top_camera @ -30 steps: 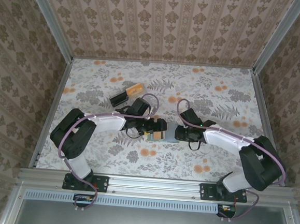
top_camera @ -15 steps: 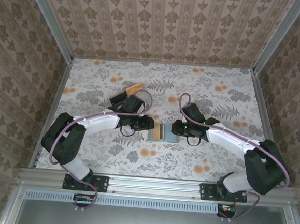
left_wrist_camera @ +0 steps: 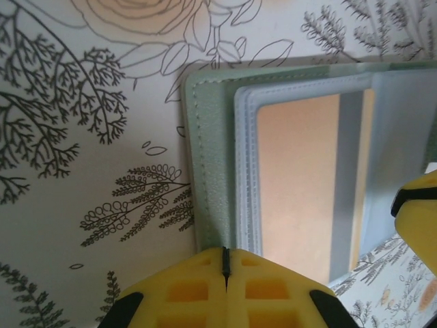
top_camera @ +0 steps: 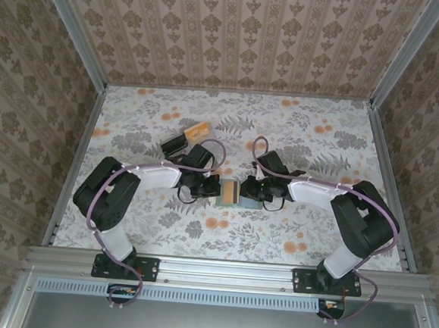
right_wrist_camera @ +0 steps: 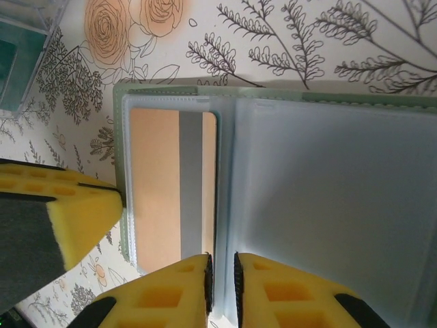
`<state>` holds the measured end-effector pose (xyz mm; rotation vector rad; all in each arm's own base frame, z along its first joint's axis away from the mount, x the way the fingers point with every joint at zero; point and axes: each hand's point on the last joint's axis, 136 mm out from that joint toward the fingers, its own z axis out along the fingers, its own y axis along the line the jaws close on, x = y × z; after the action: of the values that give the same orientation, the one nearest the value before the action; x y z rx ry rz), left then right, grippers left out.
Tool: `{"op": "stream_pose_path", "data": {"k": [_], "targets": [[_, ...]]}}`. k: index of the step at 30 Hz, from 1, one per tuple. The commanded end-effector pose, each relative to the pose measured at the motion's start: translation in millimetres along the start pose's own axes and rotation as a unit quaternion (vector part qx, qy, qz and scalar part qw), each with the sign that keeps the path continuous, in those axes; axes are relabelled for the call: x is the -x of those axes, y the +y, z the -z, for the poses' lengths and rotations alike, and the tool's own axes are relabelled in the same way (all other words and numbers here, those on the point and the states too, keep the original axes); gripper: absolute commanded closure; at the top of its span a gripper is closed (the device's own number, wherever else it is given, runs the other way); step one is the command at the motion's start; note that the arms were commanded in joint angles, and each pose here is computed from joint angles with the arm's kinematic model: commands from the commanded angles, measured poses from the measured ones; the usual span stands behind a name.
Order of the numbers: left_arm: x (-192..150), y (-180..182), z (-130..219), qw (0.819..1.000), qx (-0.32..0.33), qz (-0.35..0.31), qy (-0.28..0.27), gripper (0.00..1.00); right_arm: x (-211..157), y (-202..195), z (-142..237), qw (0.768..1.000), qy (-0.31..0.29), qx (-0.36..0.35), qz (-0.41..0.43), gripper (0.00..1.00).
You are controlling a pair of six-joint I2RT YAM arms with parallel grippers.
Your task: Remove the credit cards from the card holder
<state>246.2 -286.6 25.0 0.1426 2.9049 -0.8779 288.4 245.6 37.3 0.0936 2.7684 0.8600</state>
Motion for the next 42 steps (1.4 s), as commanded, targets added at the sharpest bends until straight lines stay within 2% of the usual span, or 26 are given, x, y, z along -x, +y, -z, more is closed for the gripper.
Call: {"op": "stream_pose_path", "data": {"k": [1,19,25,42], "targets": [[-0.1,-5.9,-2.9,1.0,-0.005,-0.006,0.008,1.0,6.3,16.5,-3.1,1.0,0.001,0.031,-0.004,0.8],[-6.5,-6.3,-11.3,1.0,0.0,-0.008,0.022,1.0,0.3,13.0,-18.0,0.999,0.023,0.04,-0.018,0.81],[-8.5,-3.8,-11.2,1.0,0.008,-0.006,0.024,1.0,-2.6,7.5,-14.5,0.999,0.018,0.034,-0.021,1.0],[-8.8,4.2,-8.8,0.999,0.027,-0.003,0.025,1.0,-5.7,-17.2,5.2,0.999,0.004,0.014,-0.035,1.0]]}}
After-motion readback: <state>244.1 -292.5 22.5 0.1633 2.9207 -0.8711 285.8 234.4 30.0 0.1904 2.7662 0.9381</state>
